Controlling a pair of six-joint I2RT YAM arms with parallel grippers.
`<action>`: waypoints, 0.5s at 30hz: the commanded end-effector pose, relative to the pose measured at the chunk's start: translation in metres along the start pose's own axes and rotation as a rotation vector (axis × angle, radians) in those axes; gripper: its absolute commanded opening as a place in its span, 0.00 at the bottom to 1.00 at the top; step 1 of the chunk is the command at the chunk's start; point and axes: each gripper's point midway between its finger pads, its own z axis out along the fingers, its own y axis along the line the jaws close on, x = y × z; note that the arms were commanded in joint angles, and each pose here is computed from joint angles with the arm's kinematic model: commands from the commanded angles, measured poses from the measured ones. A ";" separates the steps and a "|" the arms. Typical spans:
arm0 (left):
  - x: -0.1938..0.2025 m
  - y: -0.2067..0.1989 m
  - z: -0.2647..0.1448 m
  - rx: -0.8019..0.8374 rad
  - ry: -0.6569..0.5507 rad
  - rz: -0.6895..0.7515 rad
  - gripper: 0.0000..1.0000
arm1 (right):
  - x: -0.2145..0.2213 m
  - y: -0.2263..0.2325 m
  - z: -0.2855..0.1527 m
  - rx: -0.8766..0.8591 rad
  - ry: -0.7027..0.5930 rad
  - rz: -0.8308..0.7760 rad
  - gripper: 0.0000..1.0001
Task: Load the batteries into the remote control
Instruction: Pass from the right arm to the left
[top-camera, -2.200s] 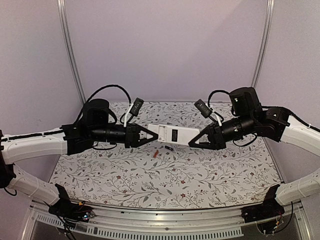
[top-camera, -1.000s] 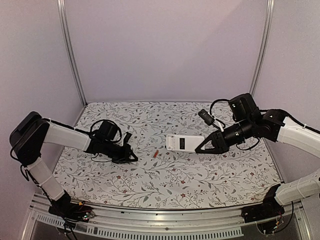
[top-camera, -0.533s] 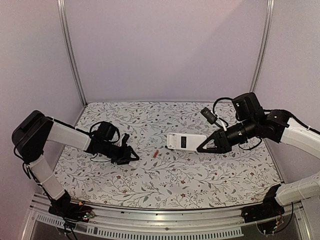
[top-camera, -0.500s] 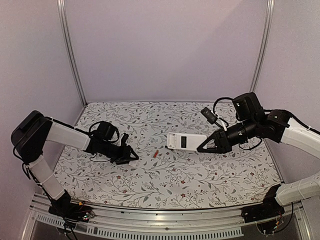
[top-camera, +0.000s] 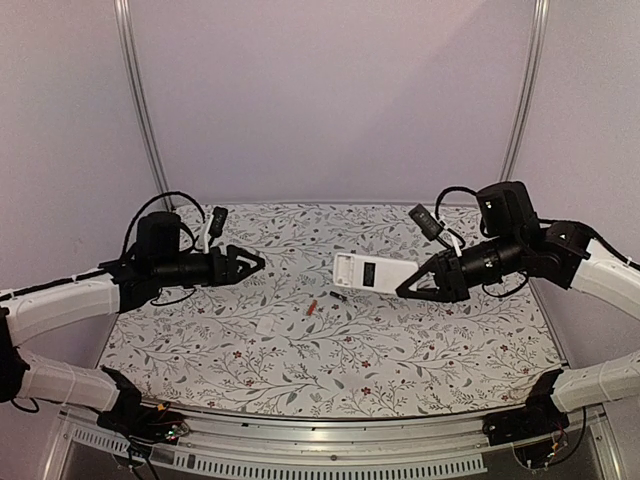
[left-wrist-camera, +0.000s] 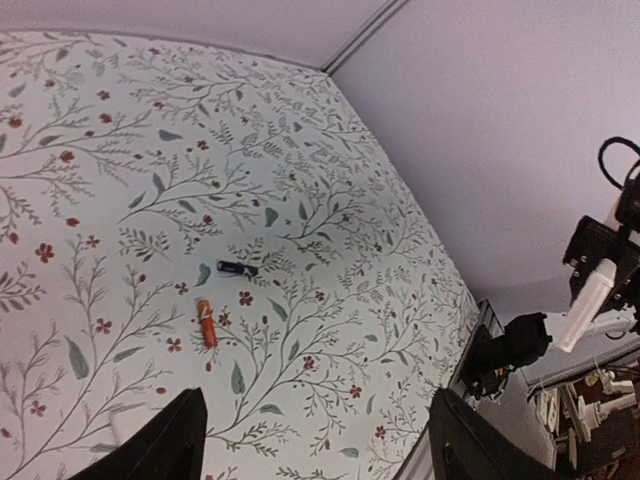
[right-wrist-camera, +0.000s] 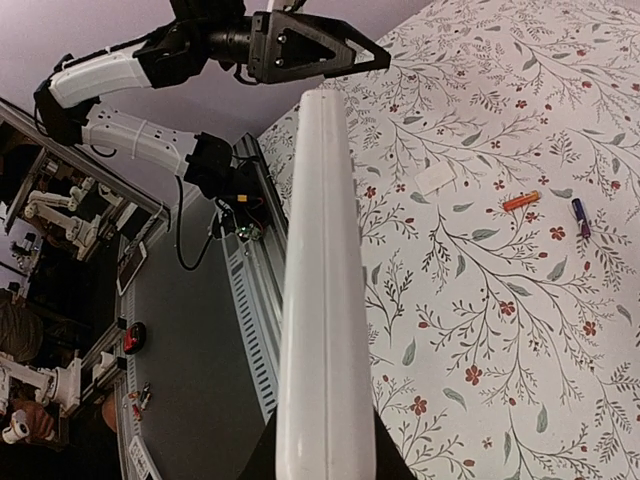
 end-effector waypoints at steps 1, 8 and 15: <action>-0.003 -0.091 -0.014 0.345 -0.022 0.194 0.76 | -0.012 0.016 -0.004 -0.077 -0.060 -0.053 0.00; 0.018 -0.183 -0.018 0.629 0.067 0.336 0.70 | -0.014 0.037 0.005 -0.164 -0.044 -0.095 0.00; 0.033 -0.215 -0.011 0.726 0.131 0.371 0.59 | -0.014 0.046 0.009 -0.187 -0.034 -0.132 0.00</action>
